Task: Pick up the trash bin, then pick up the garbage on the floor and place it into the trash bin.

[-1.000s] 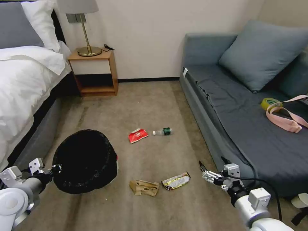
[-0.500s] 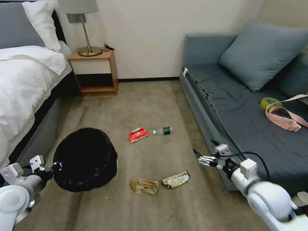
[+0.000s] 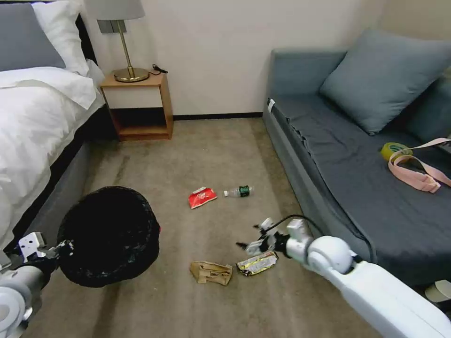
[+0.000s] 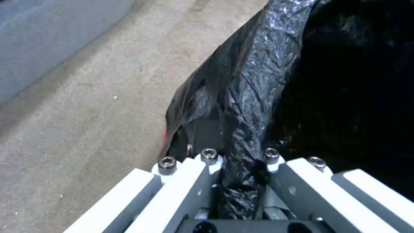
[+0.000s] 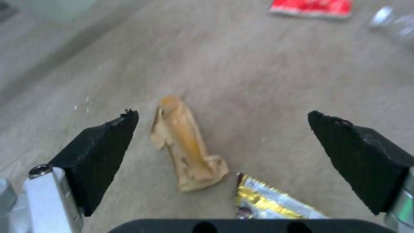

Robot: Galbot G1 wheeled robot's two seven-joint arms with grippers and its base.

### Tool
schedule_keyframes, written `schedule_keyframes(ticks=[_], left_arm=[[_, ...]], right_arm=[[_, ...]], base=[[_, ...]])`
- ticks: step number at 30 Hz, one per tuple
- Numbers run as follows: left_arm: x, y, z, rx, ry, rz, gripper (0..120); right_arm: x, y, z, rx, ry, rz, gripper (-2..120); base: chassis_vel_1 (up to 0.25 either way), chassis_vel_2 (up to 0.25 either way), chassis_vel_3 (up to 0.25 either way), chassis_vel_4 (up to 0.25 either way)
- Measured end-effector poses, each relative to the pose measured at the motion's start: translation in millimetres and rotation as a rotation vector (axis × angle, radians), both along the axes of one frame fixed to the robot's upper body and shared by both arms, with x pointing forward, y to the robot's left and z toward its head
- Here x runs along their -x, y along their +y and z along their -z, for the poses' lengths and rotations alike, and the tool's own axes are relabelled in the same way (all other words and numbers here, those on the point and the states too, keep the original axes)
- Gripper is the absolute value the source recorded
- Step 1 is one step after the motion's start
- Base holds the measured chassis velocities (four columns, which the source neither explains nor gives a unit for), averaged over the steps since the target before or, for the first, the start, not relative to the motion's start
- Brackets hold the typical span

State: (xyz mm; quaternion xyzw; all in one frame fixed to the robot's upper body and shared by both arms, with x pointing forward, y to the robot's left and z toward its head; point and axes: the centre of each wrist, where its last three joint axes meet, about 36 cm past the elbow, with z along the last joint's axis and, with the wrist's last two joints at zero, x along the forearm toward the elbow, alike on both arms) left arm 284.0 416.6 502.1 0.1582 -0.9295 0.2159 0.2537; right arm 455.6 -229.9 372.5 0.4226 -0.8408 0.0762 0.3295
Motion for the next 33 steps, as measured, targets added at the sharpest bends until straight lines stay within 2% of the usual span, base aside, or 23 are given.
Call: schedule_keyframes(ticks=[5,11,17,25,33], left_arm=[[8.6,-3.4,-4.4,0.001,-0.011,-0.003,2],[11.9,-2.2,-10.8,0.009,-0.029,-0.006,2],[12.6,-1.2,-12.9,0.021,-0.037,-0.007,2],[14.0,5.6,-4.5,0.034,-0.019,-0.028,2],[15.2,4.2,-1.1,0.039,-0.013,-0.029,2]], right_arm=[[-21.7,14.3,30.5,0.053,0.077,-0.017,100],[-34.9,26.3,61.1,0.092,0.123,-0.056,100],[-38.1,41.4,80.0,0.12,0.134,-0.102,100],[-38.7,78.2,106.9,0.147,0.146,-0.167,100],[-40.5,101.3,131.7,0.159,0.149,-0.187,100]], base=[[0.0,0.0,0.0,0.0],[0.0,0.0,0.0,0.0],[0.0,0.0,0.0,0.0],[0.0,0.0,0.0,0.0],[0.0,0.0,0.0,0.0]])
